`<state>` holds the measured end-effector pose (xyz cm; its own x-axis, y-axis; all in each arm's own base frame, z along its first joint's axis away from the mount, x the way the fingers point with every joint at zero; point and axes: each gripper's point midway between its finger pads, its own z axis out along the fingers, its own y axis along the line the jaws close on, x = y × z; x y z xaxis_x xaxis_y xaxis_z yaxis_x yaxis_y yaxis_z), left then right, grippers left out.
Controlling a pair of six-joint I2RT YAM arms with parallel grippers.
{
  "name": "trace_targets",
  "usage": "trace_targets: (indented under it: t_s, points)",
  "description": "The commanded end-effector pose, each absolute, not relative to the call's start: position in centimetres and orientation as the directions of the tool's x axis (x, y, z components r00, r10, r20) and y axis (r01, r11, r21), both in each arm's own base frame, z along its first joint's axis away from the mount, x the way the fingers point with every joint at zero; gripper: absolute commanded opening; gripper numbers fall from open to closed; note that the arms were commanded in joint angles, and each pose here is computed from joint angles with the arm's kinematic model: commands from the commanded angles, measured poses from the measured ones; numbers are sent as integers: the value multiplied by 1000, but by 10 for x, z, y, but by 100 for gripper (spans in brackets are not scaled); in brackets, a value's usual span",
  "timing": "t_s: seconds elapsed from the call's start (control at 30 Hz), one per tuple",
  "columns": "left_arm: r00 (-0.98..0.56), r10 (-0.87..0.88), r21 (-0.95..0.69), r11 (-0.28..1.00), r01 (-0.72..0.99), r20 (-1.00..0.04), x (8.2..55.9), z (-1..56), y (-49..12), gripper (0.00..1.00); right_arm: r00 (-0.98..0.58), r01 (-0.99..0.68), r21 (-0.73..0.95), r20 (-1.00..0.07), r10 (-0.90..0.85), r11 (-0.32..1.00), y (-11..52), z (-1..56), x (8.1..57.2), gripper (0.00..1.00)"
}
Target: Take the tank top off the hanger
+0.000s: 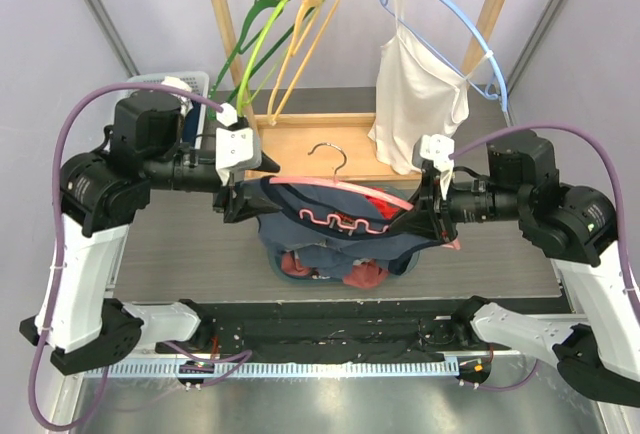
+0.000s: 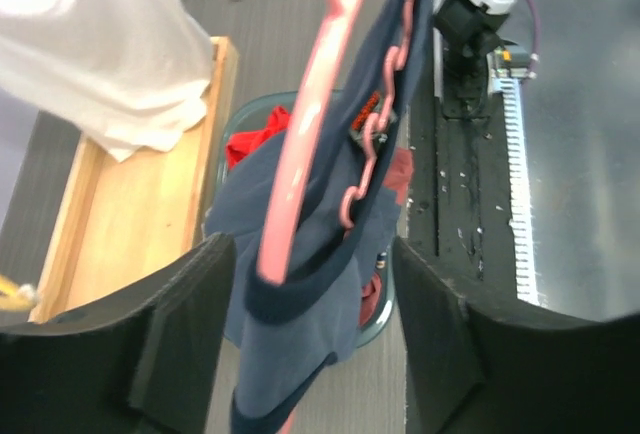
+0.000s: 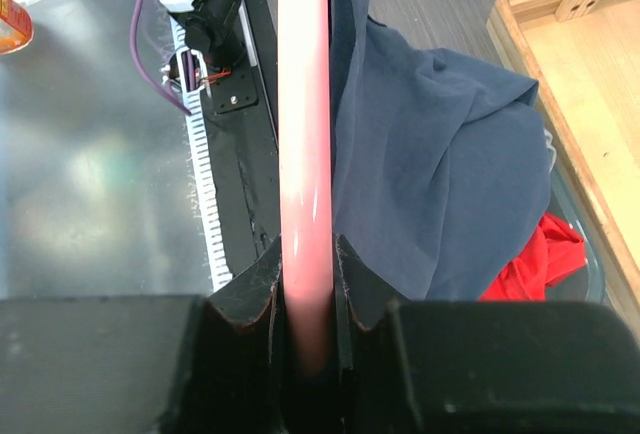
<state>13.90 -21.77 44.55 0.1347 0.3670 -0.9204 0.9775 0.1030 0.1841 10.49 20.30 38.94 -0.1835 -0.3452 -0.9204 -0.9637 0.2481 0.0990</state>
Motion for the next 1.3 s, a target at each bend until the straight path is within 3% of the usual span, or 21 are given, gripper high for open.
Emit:
trace_targets:
  t_s: [0.0,0.23,0.33,0.43,0.47,0.53,0.57,0.7,0.8,0.83,0.93,1.13,1.27]
  points:
    - [77,395,77,-16,997,-915,118,432,-220,65,-58,-973,-8,-959,-278,231,211,428,115,1]
    - [92,408,92,-19,996,-909,122,430,-220,62,-44,-973,-22,-960,-278,230,213,434,117,1]
    - [99,404,101,-18,995,-909,123,430,-221,55,-44,-971,-25,-958,-283,237,213,432,119,1]
    - [83,411,78,-28,997,-908,123,426,-222,40,-39,-967,-35,-959,-282,252,213,433,123,1]
    - [80,411,75,-30,997,-908,123,426,-223,25,-36,-966,-39,-959,-281,256,214,434,125,1]
    - [84,398,89,-7,996,-914,132,429,-227,4,-41,-964,-36,-959,-280,263,216,434,129,1]
    - [49,389,60,14,998,-920,134,429,-230,0,-41,-963,-36,-960,-275,268,217,435,132,1]
    - [49,362,63,28,998,-931,144,442,-238,0,-49,-951,-39,-961,-273,306,222,432,147,2]
    - [78,363,111,71,991,-929,155,444,-238,0,-48,-928,-52,-965,-257,369,220,435,159,21]
    - [95,359,133,83,988,-928,158,448,-238,0,-41,-923,-61,-967,-253,381,219,437,161,38]
    - [134,375,197,134,971,-917,172,450,-235,0,-6,-890,-96,-975,-222,446,212,446,169,56]
    - [285,389,401,261,878,-876,200,484,-224,0,30,-827,-112,-987,-156,551,196,462,176,68]
    - [348,400,478,295,827,-848,203,501,-215,0,15,-725,-79,-995,-98,685,176,459,190,69]
